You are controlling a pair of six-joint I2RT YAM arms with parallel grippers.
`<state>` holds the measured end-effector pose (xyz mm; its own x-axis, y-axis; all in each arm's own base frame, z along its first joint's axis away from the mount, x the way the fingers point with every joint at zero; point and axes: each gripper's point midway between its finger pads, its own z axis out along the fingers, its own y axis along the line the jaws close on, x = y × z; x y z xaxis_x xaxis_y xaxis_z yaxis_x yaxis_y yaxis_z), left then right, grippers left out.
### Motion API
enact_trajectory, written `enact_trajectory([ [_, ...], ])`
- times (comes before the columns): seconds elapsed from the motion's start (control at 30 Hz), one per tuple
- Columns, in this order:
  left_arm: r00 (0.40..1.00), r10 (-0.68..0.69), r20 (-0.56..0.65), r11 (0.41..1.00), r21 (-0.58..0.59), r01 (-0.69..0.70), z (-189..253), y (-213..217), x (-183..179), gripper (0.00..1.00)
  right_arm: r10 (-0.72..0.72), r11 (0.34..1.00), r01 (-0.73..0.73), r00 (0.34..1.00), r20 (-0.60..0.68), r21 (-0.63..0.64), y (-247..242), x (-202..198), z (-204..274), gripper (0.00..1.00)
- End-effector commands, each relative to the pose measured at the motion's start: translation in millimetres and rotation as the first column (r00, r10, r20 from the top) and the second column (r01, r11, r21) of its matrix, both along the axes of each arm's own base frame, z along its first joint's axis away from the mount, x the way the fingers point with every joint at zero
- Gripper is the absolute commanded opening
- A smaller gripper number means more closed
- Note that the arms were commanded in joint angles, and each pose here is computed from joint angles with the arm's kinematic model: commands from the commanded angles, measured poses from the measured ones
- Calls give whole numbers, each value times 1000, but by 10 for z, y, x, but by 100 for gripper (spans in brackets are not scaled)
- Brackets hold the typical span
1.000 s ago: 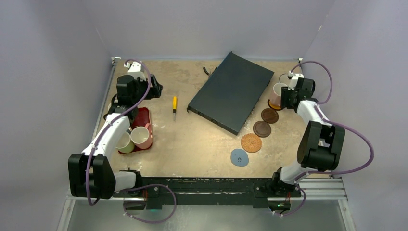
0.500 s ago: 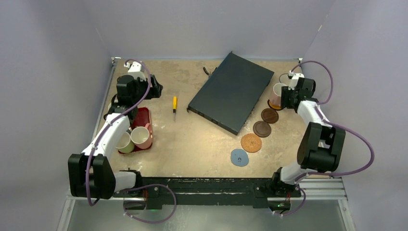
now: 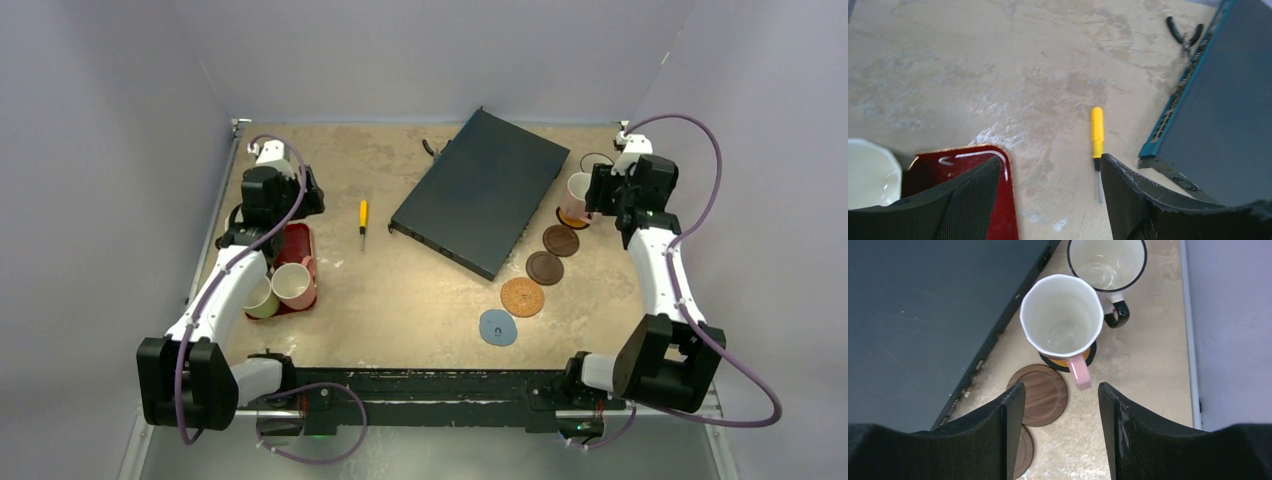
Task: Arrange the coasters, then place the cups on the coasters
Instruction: Pick up the cup from the tray.
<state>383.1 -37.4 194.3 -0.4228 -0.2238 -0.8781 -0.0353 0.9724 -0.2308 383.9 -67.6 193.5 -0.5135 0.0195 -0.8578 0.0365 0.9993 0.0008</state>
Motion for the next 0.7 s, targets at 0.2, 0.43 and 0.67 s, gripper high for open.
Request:
enact_trajectory([
  [0.2, 941, 313, -133, 949, 84, -304, -240, 543, -491, 69, 102, 976, -142, 968, 229, 165, 471, -133, 723, 61],
  [0.43, 886, 417, -204, 909, 74, -411, -258, 658, -960, 68, 105, 971, -169, 937, 333, 170, 555, -251, 1021, 64],
  [0.67, 832, 482, -276, 863, -18, -506, -202, 632, -1468, 64, 101, 964, -178, 933, 346, 199, 573, -178, 1017, 64],
])
